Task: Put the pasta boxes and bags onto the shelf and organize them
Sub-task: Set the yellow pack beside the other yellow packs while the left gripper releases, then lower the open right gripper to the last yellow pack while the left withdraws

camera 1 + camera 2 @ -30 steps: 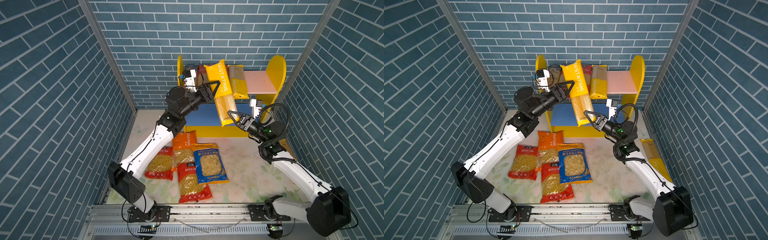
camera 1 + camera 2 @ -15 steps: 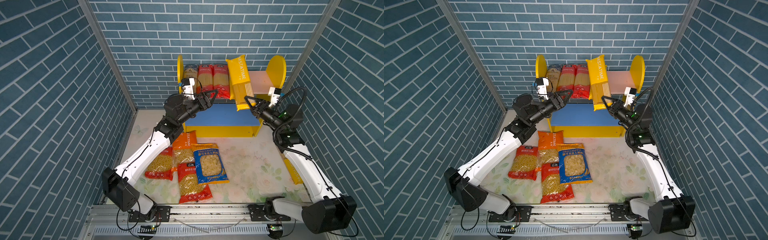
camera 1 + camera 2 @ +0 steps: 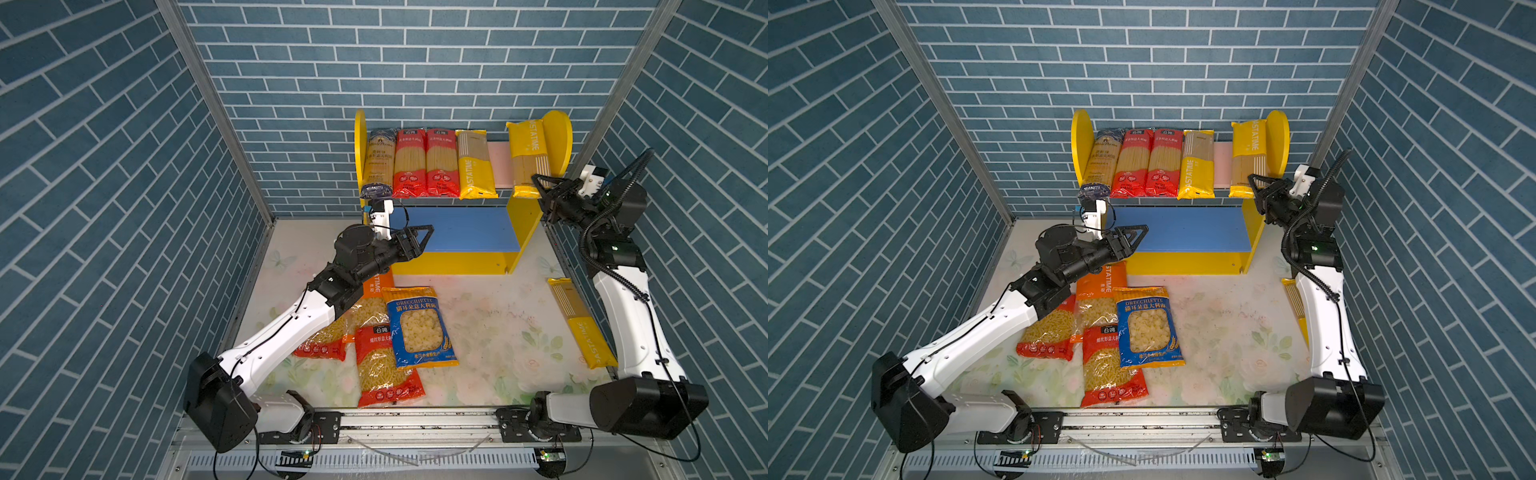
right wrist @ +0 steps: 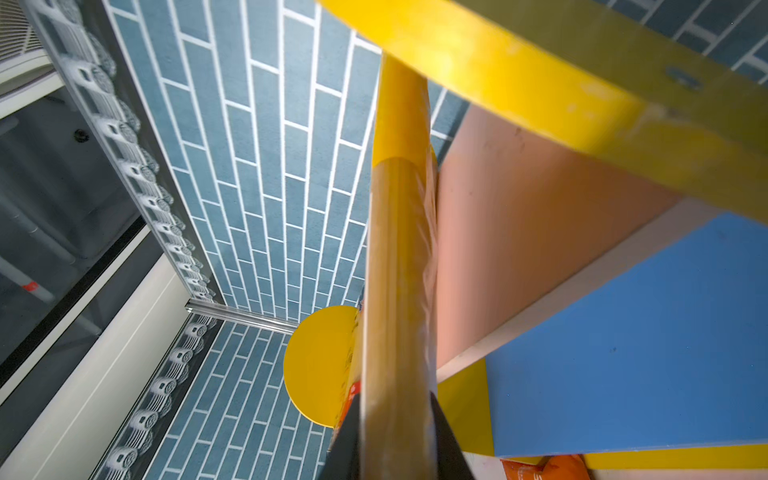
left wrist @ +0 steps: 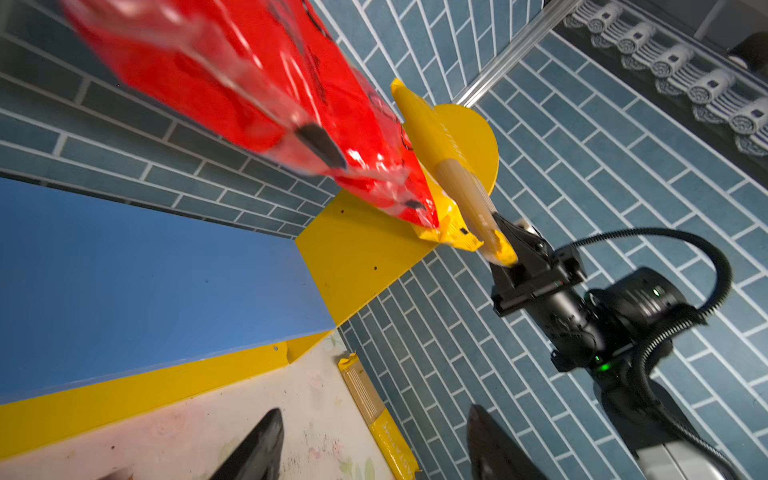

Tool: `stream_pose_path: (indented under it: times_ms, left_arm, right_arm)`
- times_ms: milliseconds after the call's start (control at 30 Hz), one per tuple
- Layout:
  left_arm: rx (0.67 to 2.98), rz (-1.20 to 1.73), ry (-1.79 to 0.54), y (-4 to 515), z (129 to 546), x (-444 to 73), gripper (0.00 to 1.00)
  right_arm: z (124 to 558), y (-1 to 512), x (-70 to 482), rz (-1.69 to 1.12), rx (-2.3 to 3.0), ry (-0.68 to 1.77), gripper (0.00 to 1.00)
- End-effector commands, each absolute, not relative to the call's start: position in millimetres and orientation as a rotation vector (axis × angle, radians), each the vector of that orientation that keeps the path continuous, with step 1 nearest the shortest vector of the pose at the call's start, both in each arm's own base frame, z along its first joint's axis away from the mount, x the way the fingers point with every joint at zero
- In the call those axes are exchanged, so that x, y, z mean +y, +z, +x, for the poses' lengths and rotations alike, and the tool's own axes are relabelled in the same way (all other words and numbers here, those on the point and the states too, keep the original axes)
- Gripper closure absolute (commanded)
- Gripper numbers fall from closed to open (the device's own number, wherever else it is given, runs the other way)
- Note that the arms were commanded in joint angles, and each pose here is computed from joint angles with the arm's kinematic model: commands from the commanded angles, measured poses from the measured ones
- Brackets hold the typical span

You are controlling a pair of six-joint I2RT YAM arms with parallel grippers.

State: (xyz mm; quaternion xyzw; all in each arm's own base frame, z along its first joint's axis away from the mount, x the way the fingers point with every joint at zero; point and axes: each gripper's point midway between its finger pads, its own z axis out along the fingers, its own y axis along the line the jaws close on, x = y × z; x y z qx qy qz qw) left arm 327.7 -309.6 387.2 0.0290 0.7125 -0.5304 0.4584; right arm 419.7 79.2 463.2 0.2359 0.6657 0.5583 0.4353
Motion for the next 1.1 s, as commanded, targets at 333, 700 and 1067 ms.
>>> stream_pose_path:
  times_ms: [333,700,1067]
  left_arm:
    - [1.806,0.095,-1.301,360.0,316.9,-331.0,0.30]
    - [1.837,0.123,-1.308,350.1,307.5,-346.1,0.31]
    - [1.846,0.129,-1.308,343.9,307.8,-348.2,0.31]
  right_arm:
    - [418.9,517.4,124.6,0.354,1.635,1.508,1.00]
    - [436.3,496.8,139.5,0.344,1.688,1.505,1.00]
    - [412.8,487.0,127.9,0.312,1.721,1.460,0.36]
